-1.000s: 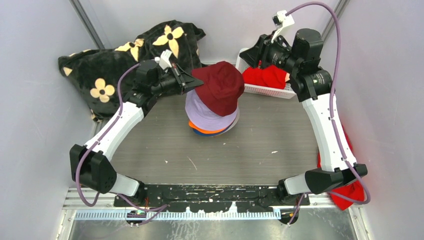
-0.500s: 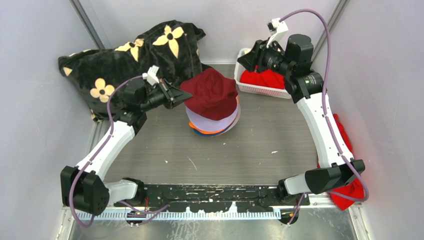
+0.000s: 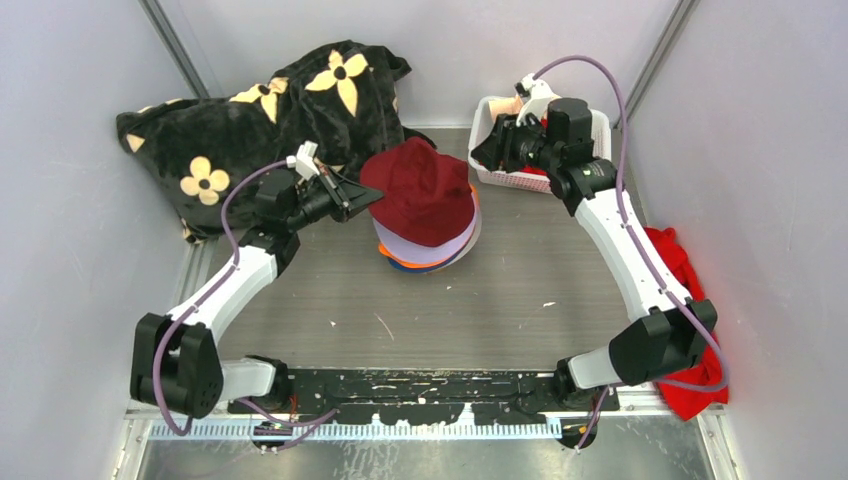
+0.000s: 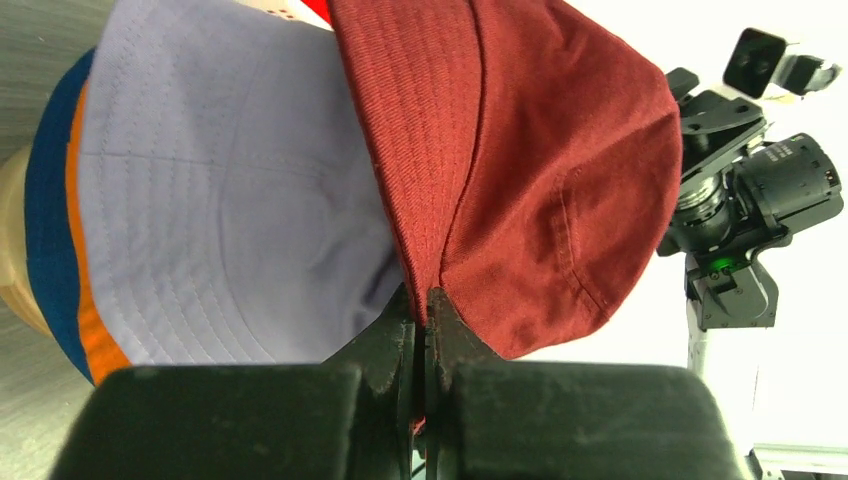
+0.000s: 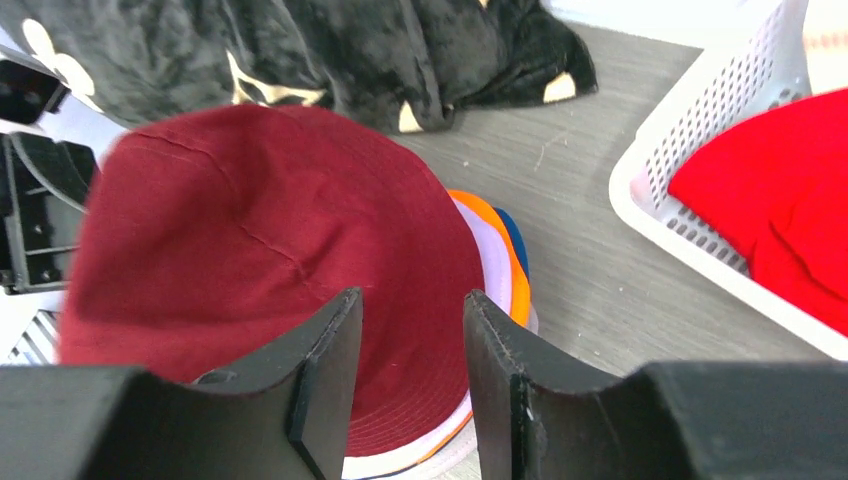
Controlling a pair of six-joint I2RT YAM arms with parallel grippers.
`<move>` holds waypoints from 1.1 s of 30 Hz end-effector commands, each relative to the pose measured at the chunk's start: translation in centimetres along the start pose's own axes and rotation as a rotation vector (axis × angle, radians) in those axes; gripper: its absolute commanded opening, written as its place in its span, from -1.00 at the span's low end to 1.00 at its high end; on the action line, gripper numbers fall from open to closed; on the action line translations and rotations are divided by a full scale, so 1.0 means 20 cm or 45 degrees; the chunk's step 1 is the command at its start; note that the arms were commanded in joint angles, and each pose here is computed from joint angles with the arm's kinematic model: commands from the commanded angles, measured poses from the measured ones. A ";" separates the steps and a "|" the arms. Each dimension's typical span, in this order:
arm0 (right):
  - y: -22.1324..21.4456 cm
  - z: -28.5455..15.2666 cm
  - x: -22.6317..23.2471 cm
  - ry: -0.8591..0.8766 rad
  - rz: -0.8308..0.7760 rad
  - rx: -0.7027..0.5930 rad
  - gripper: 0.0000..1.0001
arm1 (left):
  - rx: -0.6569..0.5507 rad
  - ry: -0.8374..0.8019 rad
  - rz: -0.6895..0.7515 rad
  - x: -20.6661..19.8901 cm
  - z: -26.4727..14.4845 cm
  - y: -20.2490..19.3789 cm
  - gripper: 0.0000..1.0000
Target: Stack the hats
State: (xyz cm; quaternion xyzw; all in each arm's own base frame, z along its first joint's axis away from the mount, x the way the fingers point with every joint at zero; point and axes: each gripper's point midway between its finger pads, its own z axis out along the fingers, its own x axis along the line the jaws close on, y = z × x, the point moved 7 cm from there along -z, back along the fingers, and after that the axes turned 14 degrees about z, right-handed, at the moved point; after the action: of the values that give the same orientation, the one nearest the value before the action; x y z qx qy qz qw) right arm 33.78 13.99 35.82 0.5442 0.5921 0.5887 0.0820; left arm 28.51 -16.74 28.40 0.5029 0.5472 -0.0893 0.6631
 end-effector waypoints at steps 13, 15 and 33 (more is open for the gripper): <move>-0.18 0.27 -0.17 -0.075 0.033 0.069 -0.05 | -0.089 -0.002 -0.009 0.25 0.07 -0.06 -0.93; -0.19 0.29 -0.18 -0.075 0.034 0.078 -0.05 | -0.088 -0.001 -0.012 0.27 0.06 -0.07 -0.86; -0.34 0.30 -0.20 -0.106 0.035 0.155 -0.05 | -0.150 -0.058 0.048 0.28 -0.02 -0.04 0.03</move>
State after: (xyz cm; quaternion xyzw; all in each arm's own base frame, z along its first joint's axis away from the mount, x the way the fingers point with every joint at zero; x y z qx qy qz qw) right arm 36.47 16.27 25.39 0.5974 0.6179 0.5084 0.0529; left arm 30.06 -14.55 21.58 0.4670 0.5767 -0.0761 0.6660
